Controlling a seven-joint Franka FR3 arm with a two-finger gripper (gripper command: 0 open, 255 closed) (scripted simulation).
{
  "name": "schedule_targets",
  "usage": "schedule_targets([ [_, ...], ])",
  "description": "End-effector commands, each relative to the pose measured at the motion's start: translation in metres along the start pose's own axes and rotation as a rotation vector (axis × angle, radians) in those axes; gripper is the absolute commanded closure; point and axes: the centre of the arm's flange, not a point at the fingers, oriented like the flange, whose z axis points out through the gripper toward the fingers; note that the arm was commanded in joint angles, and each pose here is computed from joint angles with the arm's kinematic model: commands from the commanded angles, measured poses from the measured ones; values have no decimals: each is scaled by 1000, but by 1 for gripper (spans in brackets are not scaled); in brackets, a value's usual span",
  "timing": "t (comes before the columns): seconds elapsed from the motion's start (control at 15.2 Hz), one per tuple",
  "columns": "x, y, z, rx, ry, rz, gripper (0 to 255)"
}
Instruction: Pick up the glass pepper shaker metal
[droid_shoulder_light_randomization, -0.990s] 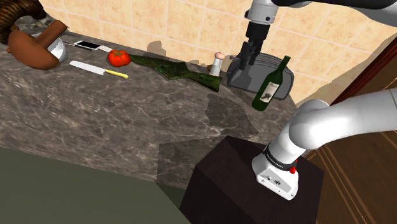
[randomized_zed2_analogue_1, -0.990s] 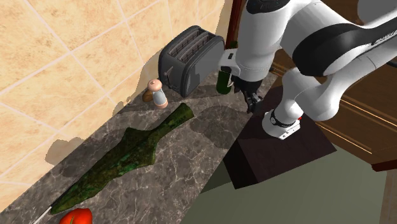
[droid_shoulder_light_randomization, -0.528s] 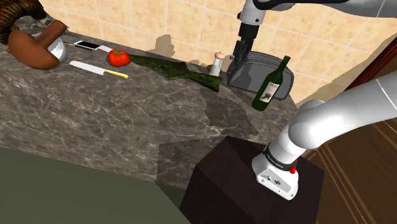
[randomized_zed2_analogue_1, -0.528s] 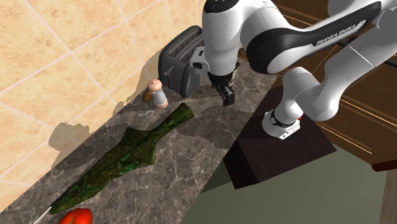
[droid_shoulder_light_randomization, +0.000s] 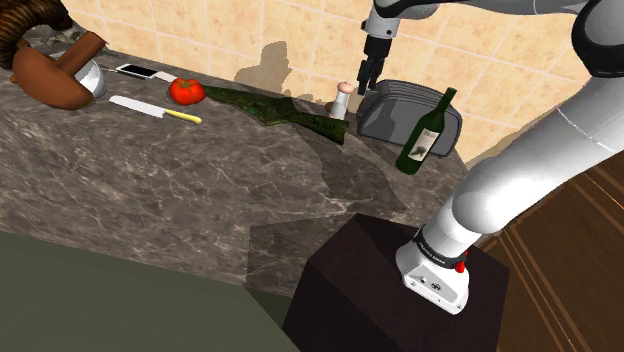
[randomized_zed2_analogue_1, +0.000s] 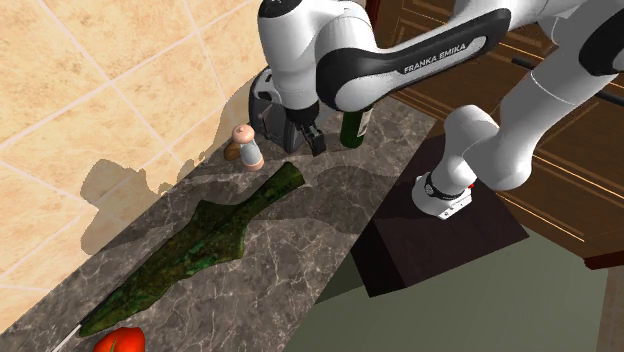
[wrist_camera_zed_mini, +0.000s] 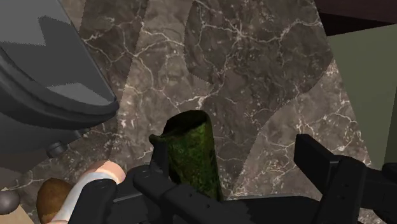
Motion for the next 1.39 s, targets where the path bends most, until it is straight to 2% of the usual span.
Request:
schedule_targets([
  [0.0,15,23,3,-4,2,-16,0],
  [0.99,146,165,24,-22,19,-128,0],
  [1.32,154,170,46,-23,19,-132,0],
])
